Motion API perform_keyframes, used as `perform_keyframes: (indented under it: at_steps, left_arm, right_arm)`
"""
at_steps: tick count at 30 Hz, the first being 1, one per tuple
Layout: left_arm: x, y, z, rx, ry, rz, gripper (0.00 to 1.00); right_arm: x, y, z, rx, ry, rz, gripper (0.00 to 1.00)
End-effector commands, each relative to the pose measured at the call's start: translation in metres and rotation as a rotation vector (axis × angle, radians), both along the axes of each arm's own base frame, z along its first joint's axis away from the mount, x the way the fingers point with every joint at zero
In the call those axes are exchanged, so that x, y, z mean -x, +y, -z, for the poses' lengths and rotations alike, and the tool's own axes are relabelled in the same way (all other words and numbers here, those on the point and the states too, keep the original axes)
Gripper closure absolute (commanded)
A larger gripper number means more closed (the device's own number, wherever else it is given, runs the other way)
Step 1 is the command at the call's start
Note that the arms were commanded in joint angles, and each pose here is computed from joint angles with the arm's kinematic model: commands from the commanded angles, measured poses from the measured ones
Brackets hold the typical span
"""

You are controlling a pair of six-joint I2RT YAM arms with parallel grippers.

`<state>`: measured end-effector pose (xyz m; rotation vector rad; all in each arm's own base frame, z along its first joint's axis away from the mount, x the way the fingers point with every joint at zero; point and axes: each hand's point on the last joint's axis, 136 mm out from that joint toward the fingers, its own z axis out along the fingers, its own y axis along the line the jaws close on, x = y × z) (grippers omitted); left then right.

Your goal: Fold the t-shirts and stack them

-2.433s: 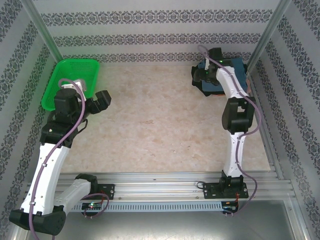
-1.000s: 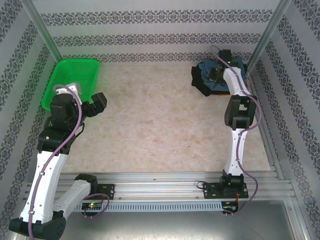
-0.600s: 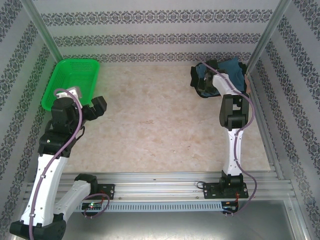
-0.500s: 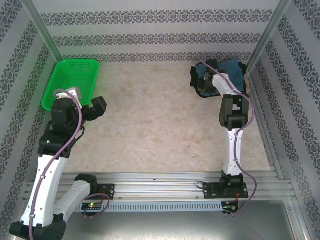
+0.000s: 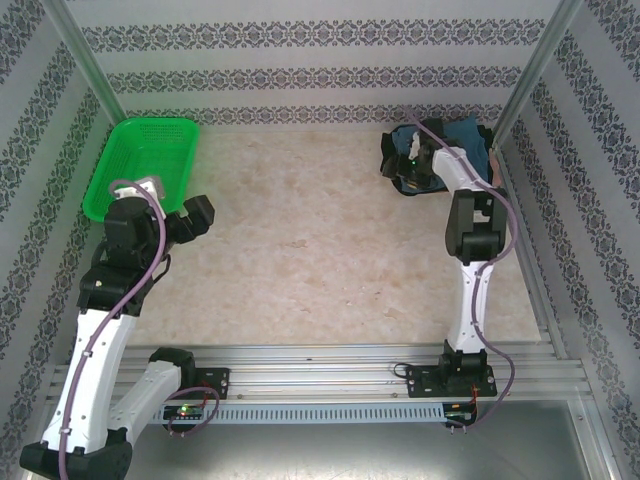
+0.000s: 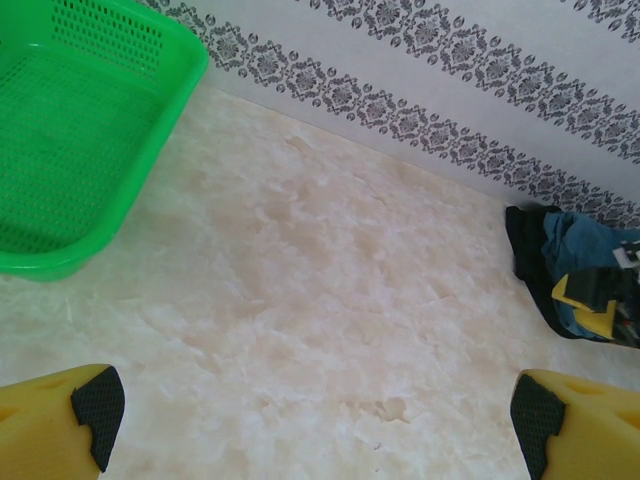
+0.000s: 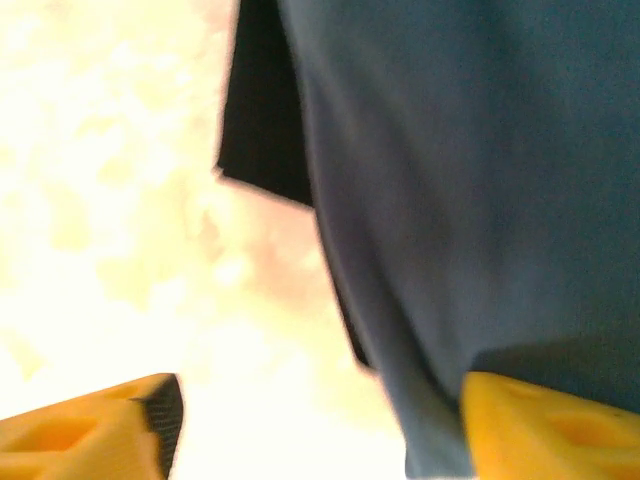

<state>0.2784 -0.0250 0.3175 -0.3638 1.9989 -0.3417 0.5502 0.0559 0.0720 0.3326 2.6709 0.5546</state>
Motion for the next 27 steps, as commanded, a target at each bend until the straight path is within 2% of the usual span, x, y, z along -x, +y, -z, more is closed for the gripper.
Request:
perform_keyframes:
  at_steps: [1,4,6,8,10,14,15,17,19,21,25,27]
  left_arm:
    - [-0.006,0.003,-0.014,0.020,-0.056,-0.017,0.00]
    - [-0.012,0.003,-0.012,0.029,-0.071,-0.025,0.00]
    - [-0.016,0.002,-0.011,0.045,-0.088,-0.023,0.00]
    - [-0.019,0.002,-0.010,0.055,-0.105,-0.024,0.00]
    - [-0.022,0.001,-0.005,0.060,-0.113,-0.023,0.00]
    - [-0.028,0.003,0.028,0.031,-0.075,-0.021,0.00]
    - [-0.030,0.005,0.044,0.020,-0.046,-0.031,0.00]
    - [-0.033,0.007,0.071,-0.025,-0.002,-0.025,0.00]
    - [-0.036,0.015,0.094,-0.067,0.016,-0.060,0.00]
    - [-0.038,0.030,0.112,-0.113,0.009,-0.127,0.00]
    - [-0.044,0.041,0.137,-0.219,-0.064,-0.150,0.00]
    - [-0.049,0.046,0.150,-0.261,-0.090,-0.149,0.00]
  right_arm:
    - [0.010,0.010,-0.081,-0.184,-0.153,-0.040,0.19]
    - [0.030,0.018,-0.104,-0.297,-0.189,-0.041,0.16]
    - [0.049,0.036,-0.122,-0.392,-0.253,-0.084,0.09]
    - [0.071,0.040,-0.123,-0.371,-0.268,-0.089,0.02]
    - [0.098,0.036,-0.112,-0.280,-0.264,-0.074,0.02]
    - [0.157,-0.020,-0.082,0.249,-0.317,0.030,0.02]
    - [0.169,-0.037,-0.079,0.324,-0.362,0.085,0.02]
    - [0.186,-0.068,-0.069,0.369,-0.435,0.221,0.02]
    - [0.200,-0.089,-0.062,0.357,-0.468,0.320,0.02]
    - [0.205,-0.093,-0.053,0.387,-0.496,0.305,0.02]
    - [0.197,-0.092,-0.036,0.423,-0.605,0.261,0.02]
    - [0.185,-0.090,-0.041,0.418,-0.643,0.246,0.02]
